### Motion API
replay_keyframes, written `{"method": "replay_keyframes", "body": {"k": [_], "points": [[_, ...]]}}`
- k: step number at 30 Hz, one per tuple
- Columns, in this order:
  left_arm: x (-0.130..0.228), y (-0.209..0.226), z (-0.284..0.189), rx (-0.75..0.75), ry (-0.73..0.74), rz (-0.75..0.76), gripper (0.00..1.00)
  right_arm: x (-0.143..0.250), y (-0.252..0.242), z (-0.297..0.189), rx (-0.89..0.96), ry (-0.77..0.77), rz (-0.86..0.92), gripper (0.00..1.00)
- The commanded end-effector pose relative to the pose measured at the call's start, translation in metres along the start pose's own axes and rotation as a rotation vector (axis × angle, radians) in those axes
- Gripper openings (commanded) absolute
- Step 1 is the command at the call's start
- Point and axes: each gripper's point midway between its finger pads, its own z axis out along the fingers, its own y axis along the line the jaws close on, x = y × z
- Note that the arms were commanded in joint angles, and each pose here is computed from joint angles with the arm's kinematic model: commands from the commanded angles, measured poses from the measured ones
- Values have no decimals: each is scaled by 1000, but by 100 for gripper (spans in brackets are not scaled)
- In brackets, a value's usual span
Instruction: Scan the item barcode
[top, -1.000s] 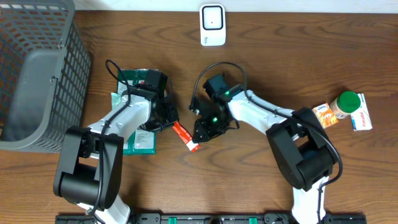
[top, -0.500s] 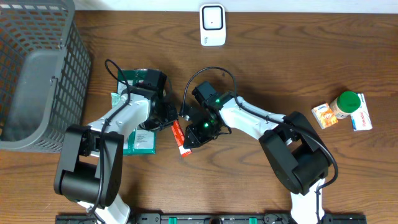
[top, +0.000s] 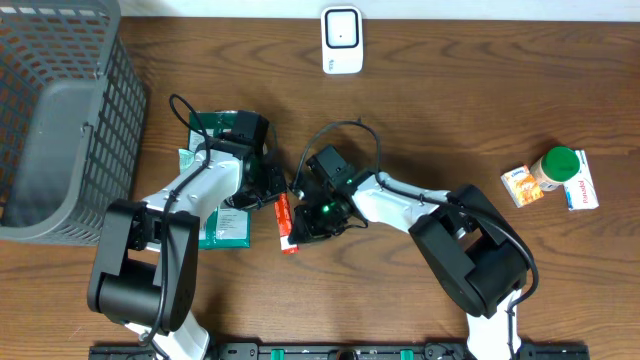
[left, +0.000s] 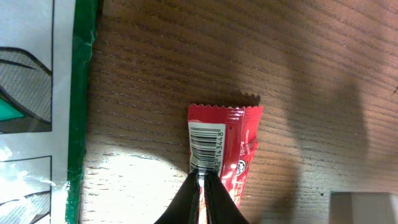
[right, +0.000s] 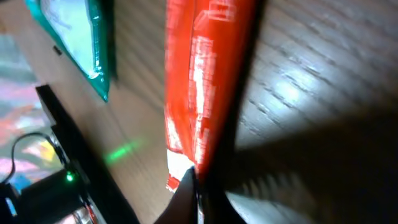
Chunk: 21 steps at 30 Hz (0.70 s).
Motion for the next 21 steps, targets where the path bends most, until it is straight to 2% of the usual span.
{"method": "replay_keyframes", "body": {"k": [1, 7, 11, 14, 15, 18, 19, 21], "points": [[10, 27, 24, -113, 40, -30, 7, 8, -22, 9, 102, -4, 95, 1], [9, 23, 22, -93, 40, -30, 7, -1, -32, -1, 112, -34, 99, 1], [-1, 12, 2, -52, -12, -22, 8, -6, -38, -15, 130, -54, 48, 1], [-7, 2, -17, -13, -67, -7, 17, -10, -45, -31, 214, -95, 16, 1], [-9, -1, -24, 0, -87, -2, 28, -12, -46, -38, 251, -116, 1, 1], [-15, -11, -49, 43, -156, 15, 50, -19, -44, -62, 340, -182, -51, 1], [-16, -15, -58, 58, -179, 21, 56, -21, -43, -72, 373, -207, -72, 1], [-18, -20, -72, 82, -215, 30, 60, -23, -42, -88, 429, -244, -109, 1]]}}
